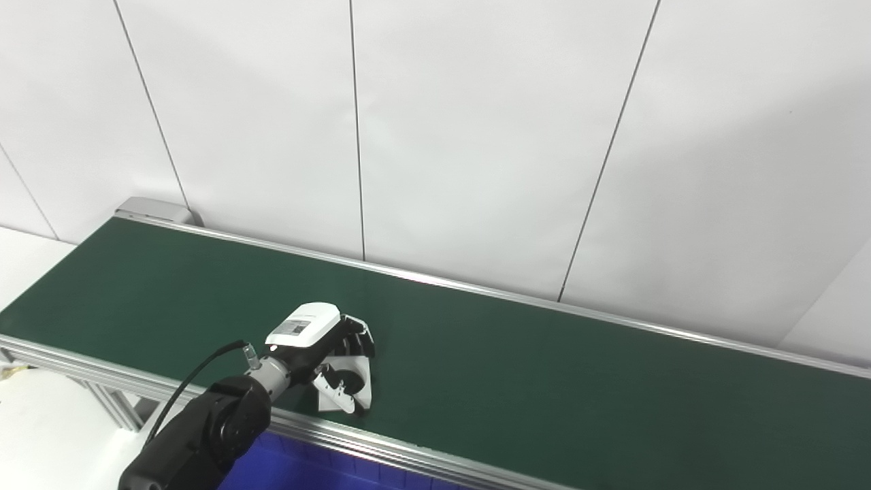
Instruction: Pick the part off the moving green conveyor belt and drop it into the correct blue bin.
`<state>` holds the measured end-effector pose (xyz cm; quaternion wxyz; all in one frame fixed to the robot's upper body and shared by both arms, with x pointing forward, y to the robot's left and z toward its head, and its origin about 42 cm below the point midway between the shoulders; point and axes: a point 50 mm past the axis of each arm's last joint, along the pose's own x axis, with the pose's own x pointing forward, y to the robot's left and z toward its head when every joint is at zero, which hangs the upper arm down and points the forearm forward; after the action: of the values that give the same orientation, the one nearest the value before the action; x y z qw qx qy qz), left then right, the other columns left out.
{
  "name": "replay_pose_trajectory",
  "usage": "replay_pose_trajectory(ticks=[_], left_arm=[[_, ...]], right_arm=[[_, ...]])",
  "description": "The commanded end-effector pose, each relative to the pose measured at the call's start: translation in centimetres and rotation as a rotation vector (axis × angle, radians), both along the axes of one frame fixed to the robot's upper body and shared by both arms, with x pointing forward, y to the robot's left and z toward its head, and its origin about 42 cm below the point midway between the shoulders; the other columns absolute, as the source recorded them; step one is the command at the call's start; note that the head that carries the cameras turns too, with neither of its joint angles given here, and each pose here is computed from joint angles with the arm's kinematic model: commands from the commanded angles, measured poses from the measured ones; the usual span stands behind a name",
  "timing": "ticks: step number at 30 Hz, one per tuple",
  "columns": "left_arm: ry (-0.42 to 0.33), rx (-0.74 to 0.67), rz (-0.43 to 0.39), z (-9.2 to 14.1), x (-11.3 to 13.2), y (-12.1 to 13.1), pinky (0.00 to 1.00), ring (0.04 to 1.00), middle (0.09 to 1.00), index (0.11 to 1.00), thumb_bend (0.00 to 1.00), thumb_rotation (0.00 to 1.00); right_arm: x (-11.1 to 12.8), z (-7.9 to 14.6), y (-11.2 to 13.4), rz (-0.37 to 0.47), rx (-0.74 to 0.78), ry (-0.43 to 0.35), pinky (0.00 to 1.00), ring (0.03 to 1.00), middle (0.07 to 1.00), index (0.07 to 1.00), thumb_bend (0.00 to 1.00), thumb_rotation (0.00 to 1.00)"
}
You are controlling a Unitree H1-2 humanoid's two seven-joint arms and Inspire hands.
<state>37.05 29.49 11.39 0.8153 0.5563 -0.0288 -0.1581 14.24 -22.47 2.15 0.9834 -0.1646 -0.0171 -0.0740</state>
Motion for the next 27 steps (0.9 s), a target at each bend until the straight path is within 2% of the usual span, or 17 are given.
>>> replay_pose_trajectory(ticks=[1, 5, 10, 17, 21, 27], left_arm=[[-0.05, -0.013, 0.015, 1.3, 0.7, 0.5, 0.3, 0.365, 0.452, 0.534, 0.5, 0.0], [-0.114, -0.069, -0.005, 1.7, 0.1, 0.4, 0.32, 0.374, 0.469, 0.534, 0.5, 0.0], [-0.214, -0.25, -0.036, 3.0, -1.4, 0.2, 0.33, 0.387, 0.449, 0.536, 0.5, 0.0], [-0.317, -0.388, -0.131, 4.9, -4.8, -0.7, 0.31, 0.379, 0.448, 0.538, 0.49, 0.0], [-0.317, -0.415, -0.17, 4.9, -6.4, -1.6, 0.31, 0.388, 0.456, 0.535, 0.49, 0.0], [-0.246, -0.444, -0.229, 3.4, -8.0, -1.9, 0.37, 0.417, 0.467, 0.526, 0.5, 0.0]], right_arm=[[0.2, 1.2, 0.2, 0.007, 0.016, -0.091, 0.73, 0.754, 0.788, 0.849, 0.7, 0.65], [0.2, 1.3, 0.3, 0.007, 0.01, -0.096, 0.72, 0.753, 0.79, 0.846, 0.7, 0.65], [0.1, 1.6, 0.5, 0.01, 0.01, -0.104, 0.7, 0.755, 0.787, 0.847, 0.71, 0.66], [-0.2, 2.2, 1.4, 0.007, 0.025, -0.12, 0.7, 0.743, 0.777, 0.835, 0.75, 0.65], [-0.3, 2.7, 1.8, 0.008, 0.0, -0.137, 0.68, 0.723, 0.766, 0.826, 0.75, 0.66], [-0.3, 3.3, 2.6, 0.007, 0.004, -0.147, 0.68, 0.728, 0.776, 0.833, 0.76, 0.68]])
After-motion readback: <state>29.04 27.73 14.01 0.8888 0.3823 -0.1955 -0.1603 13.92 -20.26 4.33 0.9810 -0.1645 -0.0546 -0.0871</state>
